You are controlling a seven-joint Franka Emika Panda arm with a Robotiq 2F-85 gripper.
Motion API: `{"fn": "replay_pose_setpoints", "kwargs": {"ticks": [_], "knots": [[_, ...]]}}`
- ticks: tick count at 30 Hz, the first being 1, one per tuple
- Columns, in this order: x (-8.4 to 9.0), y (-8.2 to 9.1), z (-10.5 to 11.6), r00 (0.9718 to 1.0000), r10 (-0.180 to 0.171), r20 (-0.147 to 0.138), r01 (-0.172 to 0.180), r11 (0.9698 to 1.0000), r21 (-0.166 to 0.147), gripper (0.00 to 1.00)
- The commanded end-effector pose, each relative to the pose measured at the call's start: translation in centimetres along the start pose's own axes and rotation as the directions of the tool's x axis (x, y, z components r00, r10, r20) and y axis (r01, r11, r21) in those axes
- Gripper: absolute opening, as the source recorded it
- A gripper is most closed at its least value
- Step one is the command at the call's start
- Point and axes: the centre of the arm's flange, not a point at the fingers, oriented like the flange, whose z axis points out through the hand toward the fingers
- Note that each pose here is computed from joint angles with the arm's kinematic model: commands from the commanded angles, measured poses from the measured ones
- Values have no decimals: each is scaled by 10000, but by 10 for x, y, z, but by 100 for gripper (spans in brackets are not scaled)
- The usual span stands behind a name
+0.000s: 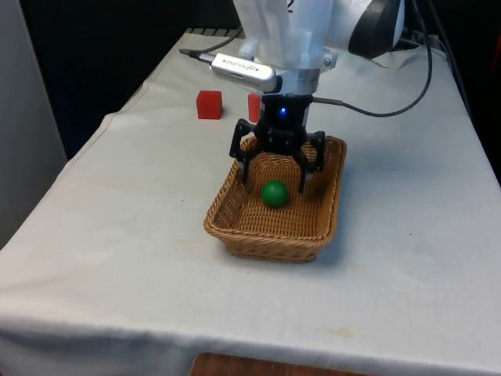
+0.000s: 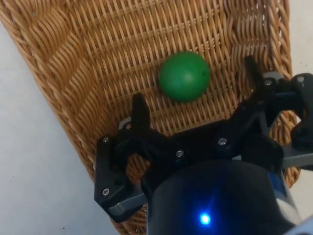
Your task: Pick up the object to the left of the cylinder and place it into the basket.
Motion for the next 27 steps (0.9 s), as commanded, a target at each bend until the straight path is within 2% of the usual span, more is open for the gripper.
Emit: {"fn": "replay_pose_setpoints", "kwargs": {"ticks": [1,16,17,26,27], "knots": [[0,3,-5,10000,-5,43,5,10000,38,100],[-1,13,-36,10000,36,-9,-36,9999,158,100],[1,12,-31,10000,66,-38,-65,9998,187,100],[-2,27,-62,10000,0,-86,1,9999,155,100],[0,25,-59,9999,20,-144,-17,9997,244,100]]}}
